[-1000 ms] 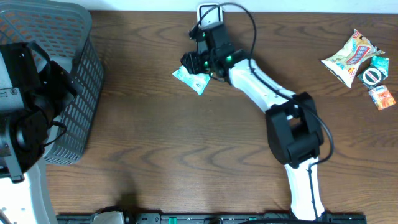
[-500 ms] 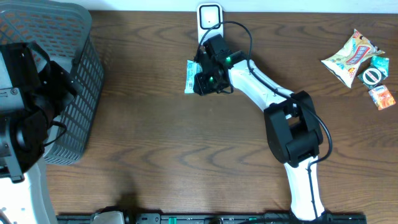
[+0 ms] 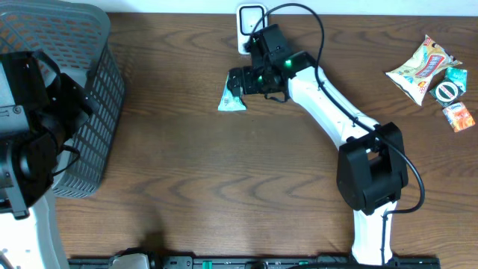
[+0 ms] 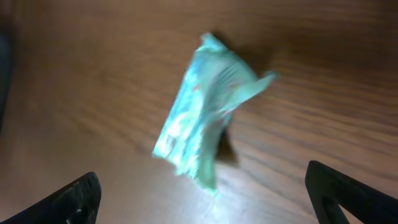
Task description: Scan the item barcode
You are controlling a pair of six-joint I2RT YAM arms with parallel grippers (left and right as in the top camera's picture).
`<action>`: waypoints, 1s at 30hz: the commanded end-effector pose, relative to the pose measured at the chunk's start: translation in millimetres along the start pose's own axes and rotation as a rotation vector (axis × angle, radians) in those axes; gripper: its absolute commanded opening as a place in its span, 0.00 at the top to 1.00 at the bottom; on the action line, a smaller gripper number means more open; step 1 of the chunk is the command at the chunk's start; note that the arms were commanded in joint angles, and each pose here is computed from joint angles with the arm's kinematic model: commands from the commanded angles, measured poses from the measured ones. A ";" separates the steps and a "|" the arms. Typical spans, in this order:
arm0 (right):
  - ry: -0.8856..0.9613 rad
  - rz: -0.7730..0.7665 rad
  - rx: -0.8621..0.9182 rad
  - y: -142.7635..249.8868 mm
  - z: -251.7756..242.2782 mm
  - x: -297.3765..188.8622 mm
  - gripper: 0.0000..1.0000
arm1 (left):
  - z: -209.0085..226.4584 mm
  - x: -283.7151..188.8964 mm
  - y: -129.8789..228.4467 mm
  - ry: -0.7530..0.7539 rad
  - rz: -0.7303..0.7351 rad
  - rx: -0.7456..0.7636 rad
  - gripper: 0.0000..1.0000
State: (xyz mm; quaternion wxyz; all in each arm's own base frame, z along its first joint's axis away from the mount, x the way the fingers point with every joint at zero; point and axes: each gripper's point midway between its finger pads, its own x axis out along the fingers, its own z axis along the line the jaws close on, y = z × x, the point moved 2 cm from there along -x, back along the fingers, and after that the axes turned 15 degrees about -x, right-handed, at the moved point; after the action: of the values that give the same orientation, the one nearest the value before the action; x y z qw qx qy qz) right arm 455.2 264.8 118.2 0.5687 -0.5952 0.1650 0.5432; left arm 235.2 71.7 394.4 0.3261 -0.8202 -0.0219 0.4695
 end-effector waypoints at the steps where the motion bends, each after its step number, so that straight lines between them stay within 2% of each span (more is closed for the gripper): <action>1: 0.060 -0.011 0.155 -0.3 -19.8 13.7 0.01 | 0.8 -1.3 -1.9 -0.001 -0.006 -0.014 0.02; 6: 0.057 -0.022 0.152 -1.0 -22.3 30.5 0.01 | 0.9 -1.3 -1.8 -0.002 -0.006 -0.014 0.02; 30: 0.036 -0.023 0.135 -1.2 -11.2 32.4 0.01 | 0.9 -1.3 -1.8 -0.002 -0.006 -0.014 0.02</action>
State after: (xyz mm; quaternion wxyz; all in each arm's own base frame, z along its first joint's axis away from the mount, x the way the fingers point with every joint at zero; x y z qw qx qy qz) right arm 473.9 265.9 90.0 0.6098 -0.5682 0.2033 0.5137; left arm 235.1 71.7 394.5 0.3261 -0.8203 -0.0220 0.4693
